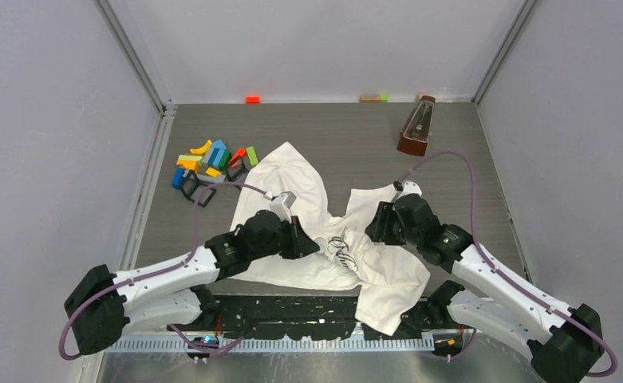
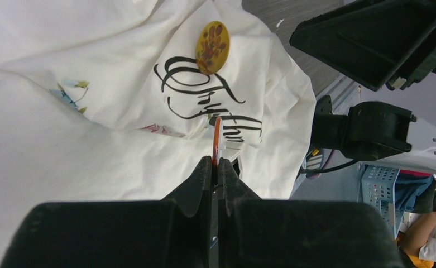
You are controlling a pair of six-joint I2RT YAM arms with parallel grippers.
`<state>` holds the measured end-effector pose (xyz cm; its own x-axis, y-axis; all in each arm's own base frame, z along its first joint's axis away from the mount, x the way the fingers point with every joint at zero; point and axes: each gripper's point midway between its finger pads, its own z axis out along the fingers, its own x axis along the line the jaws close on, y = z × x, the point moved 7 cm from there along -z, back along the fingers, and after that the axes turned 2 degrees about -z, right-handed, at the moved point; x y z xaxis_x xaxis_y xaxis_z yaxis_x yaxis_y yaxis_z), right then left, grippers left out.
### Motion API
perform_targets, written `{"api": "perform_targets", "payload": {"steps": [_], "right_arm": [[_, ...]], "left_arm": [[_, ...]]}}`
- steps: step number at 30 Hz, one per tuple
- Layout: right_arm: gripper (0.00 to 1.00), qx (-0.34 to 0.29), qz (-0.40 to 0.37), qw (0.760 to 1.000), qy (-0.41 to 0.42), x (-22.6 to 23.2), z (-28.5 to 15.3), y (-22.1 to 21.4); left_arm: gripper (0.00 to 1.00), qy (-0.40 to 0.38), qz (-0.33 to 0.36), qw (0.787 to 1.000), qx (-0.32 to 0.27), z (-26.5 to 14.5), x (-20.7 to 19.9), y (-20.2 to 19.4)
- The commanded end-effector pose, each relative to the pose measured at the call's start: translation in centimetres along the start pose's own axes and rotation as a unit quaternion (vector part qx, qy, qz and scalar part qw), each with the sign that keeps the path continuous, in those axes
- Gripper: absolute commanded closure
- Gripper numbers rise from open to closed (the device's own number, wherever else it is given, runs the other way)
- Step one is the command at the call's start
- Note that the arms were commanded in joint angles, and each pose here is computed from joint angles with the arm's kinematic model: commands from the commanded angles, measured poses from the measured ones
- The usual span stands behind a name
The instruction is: Pin the brooch onto the clothing
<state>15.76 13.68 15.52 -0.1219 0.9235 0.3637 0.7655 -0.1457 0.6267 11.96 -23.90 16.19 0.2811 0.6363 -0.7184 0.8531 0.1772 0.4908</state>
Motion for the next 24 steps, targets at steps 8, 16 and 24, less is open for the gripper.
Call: {"api": "perform_targets", "payload": {"steps": [8, 16, 24], "right_arm": [[0.55, -0.001, 0.051, 0.993, 0.108, 4.3, -2.1, -0.5], [0.55, 0.025, 0.071, 0.988, 0.137, 5.6, -0.8, -2.5], [0.63, 0.043, 0.062, 0.990, 0.122, 6.0, 0.5, -3.6]], "left_arm": [[1.00, -0.039, 0.016, 0.998, -0.047, 2.0, -3.9, 1.9], [1.00, -0.009, 0.026, 0.999, -0.044, 3.0, -3.5, 1.0], [1.00, 0.004, 0.039, 0.998, -0.039, 3.7, -3.7, 0.5]]}}
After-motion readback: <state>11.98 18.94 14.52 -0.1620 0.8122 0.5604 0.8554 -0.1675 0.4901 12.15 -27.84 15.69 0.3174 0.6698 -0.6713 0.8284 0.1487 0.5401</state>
